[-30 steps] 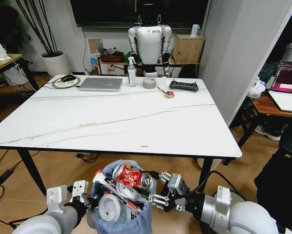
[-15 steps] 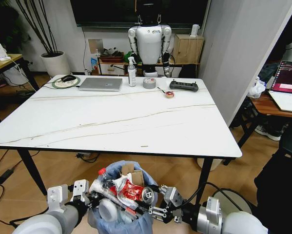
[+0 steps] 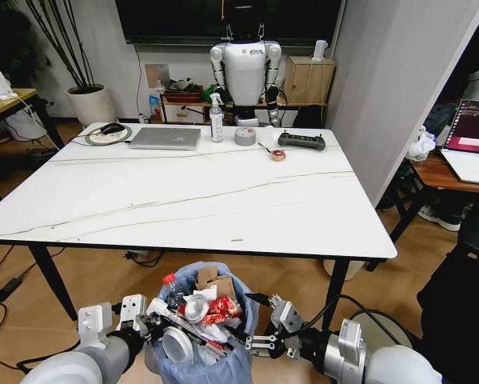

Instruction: Pick up the trash bin and place the trash from the table into it.

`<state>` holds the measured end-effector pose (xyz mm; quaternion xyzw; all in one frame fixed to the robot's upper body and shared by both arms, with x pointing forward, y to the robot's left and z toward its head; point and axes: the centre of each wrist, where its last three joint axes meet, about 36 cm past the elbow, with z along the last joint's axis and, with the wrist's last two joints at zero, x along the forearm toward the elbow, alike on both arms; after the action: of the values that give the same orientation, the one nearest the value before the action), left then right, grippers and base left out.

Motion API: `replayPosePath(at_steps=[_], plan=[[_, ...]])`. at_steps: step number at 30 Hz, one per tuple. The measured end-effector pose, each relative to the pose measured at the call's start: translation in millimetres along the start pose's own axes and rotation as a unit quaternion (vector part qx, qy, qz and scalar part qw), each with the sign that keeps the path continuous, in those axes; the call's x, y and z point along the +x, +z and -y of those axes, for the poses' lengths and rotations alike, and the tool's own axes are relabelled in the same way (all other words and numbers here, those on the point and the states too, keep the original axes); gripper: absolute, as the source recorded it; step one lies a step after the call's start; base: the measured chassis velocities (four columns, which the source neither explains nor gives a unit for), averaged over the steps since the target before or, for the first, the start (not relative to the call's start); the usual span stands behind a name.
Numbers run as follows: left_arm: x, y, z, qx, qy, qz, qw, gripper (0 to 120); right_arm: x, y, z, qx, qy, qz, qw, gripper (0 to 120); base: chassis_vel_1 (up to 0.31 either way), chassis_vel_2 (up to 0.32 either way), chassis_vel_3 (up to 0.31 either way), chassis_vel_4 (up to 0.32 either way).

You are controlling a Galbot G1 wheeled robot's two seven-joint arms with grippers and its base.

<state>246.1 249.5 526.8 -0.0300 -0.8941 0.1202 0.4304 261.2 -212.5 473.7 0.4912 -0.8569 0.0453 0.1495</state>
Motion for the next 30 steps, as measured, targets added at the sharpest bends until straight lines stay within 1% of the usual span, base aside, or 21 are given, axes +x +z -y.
replayPosePath(at_steps=[2,16,19,22,23,24,26,28,29,30], plan=[[-0.1,0.7,0.1,0.001,0.000,-0.001,1.0000,0,0.6,-1.7,-0.1,0.002,0.000,0.003,1.000,99,0.000,0.000,0.000,0.000],[-0.1,1.9,0.0,0.001,-0.002,-0.001,1.0000,0,1.9,-11.2,1.5,0.010,0.011,0.023,1.000,100,0.000,0.000,0.000,0.000],[-0.1,2.0,0.0,0.002,-0.001,-0.001,1.0000,0,1.9,-19.3,2.8,0.008,0.022,0.039,0.999,100,0.000,0.000,0.000,0.000],[-0.3,2.4,0.5,0.003,0.000,0.000,1.0000,0,1.2,-30.9,2.3,-0.001,0.060,0.062,0.996,100,0.000,0.000,0.000,0.000],[-0.3,2.4,0.5,0.003,0.000,0.000,1.0000,0,1.2,-30.9,2.3,-0.001,0.060,0.062,0.996,100,0.000,0.000,0.000,0.000],[-0.4,2.7,0.7,0.003,-0.001,0.000,1.0000,0,0.9,-34.4,1.6,-0.006,0.078,0.064,0.995,100,0.000,0.000,0.000,0.000],[-0.5,3.5,0.9,0.001,-0.003,0.002,1.0000,0,-1.0,-39.4,0.2,-0.024,0.137,0.070,0.988,100,0.000,0.000,0.000,0.000],[-0.5,4.1,0.9,0.000,-0.004,0.002,1.0000,0,-2.6,-40.2,-0.4,-0.035,0.174,0.078,0.981,100,0.000,0.000,0.000,0.000],[-0.5,4.1,0.9,0.000,-0.004,0.002,1.0000,0,-2.6,-40.2,-0.4,-0.035,0.174,0.078,0.981,100,0.000,0.000,0.000,0.000],[-0.6,4.3,1.0,0.000,-0.004,0.003,1.0000,0,-4.0,-40.8,-0.6,-0.043,0.204,0.087,0.974,100,0.000,0.000,0.000,0.000]])
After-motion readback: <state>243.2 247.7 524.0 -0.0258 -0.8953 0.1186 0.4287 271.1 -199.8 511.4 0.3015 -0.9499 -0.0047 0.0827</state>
